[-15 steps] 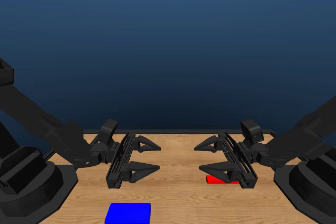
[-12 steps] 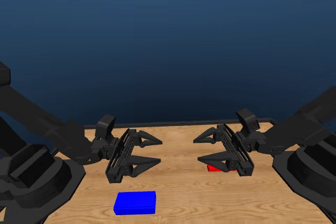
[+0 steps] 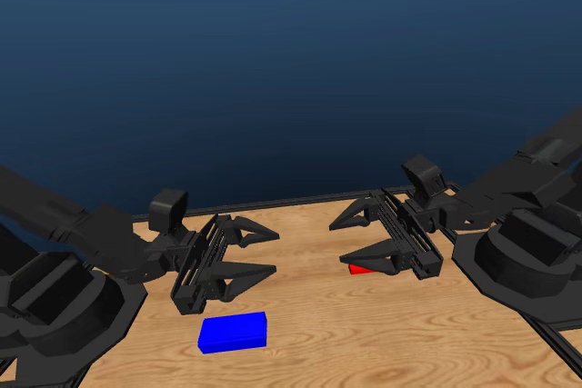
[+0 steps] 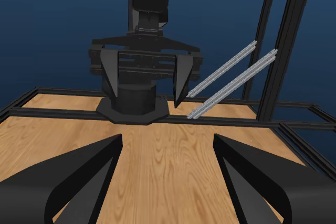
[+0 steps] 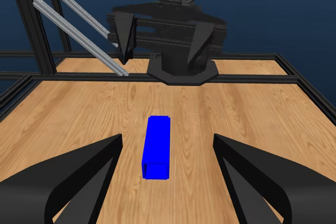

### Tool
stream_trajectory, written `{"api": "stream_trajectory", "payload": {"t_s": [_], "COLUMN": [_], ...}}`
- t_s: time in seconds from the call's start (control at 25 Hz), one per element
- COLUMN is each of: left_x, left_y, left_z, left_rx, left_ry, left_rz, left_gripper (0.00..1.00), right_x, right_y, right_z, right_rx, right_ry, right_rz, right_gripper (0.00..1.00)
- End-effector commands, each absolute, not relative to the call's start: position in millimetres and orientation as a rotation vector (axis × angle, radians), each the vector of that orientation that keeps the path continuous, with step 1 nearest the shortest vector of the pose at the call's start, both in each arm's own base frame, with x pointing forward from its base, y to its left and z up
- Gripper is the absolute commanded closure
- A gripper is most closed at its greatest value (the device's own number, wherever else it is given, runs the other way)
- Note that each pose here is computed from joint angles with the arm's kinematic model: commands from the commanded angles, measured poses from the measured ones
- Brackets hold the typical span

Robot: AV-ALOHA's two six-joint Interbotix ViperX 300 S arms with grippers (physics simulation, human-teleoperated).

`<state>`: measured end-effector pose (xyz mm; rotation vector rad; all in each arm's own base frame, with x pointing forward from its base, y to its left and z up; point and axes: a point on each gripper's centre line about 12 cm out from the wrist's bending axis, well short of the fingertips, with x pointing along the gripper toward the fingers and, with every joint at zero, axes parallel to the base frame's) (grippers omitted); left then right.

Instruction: Insert peg into socket

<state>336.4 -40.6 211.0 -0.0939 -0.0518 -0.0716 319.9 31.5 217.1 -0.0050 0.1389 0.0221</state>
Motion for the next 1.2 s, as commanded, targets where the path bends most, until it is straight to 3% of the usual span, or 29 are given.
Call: {"api": "stream_trajectory", "payload": {"t_s": [0.04,0.12,0.28,0.32,0.4,0.44,0.48,0.6,0.64,0.68,0.72,0.76,0.84,0.88,0.92,0.96,1.0,1.16,1.2], "left_x": [319.8,307.6,283.2,283.2,277.6,271.9,270.1,262.6,265.4,263.3,256.2,259.6,253.5,258.7,252.2,253.1,253.5,252.5,249.1], "left_y": [-46.1,-50.8,-58.3,-57.3,-62.3,-64.1,-64.2,-65.5,-60.3,-61.4,-59.0,-60.4,-49.0,-53.7,-54.3,-50.2,-46.4,-42.9,-44.6], "left_z": [201.6,182.3,155.5,160.6,153.4,143.1,148.4,128.7,135.2,130.3,118.6,124.6,111.1,117.0,110.7,110.8,104.2,100.2,88.9], "left_rx": [-0.156,-0.175,-0.234,-0.268,-0.291,-0.298,-0.272,-0.31,-0.334,-0.305,-0.307,-0.307,-0.322,-0.309,-0.311,-0.303,-0.327,-0.334,-0.337], "left_ry": [0.105,0.243,0.4,0.398,0.442,0.491,0.486,0.551,0.548,0.545,0.58,0.569,0.607,0.569,0.618,0.588,0.607,0.594,0.65], "left_rz": [-0.036,-0.033,-0.038,-0.031,-0.036,-0.037,-0.052,-0.031,-0.013,-0.021,-0.003,-0.013,0.042,0.022,0.02,0.036,0.065,0.08,0.086], "left_gripper": [0.0,0.0,0.0,0.0,0.0,0.0,0.0,0.0,0.0,0.0,0.0,0.0,0.0,0.0,0.0,0.0,0.0,0.0,0.0], "right_x": [317,319,327,329,332,333,334,335,336,336,335,335,333,332,332,332,330,326,325], "right_y": [35.1,35.5,33.3,34.9,33.8,33.8,33.4,32.6,32.6,32.8,32.2,33.1,29.5,30.5,31.8,31.8,31.1,30.7,30.2], "right_z": [225,215,206,206,202,199,200,194,192,195,192,192,191,189,191,189,187,184,185], "right_rx": [0.014,0.022,0.043,0.045,0.053,0.059,0.061,0.073,0.077,0.08,0.08,0.085,0.097,0.098,0.097,0.096,0.103,0.11,0.114], "right_ry": [0.136,0.179,0.217,0.219,0.233,0.241,0.24,0.257,0.26,0.252,0.267,0.261,0.261,0.266,0.26,0.266,0.268,0.271,0.265], "right_rz": [0.029,0.029,0.018,0.023,0.02,0.022,0.02,0.018,0.019,0.017,0.015,0.017,0.004,0.007,0.011,0.011,0.007,0.004,0.001], "right_gripper": [0.0,0.0,0.0,0.0,0.0,0.0,0.0,0.0,0.0,0.0,0.0,0.0,0.0,0.0,0.0,0.0,0.0,0.0,0.0]}}
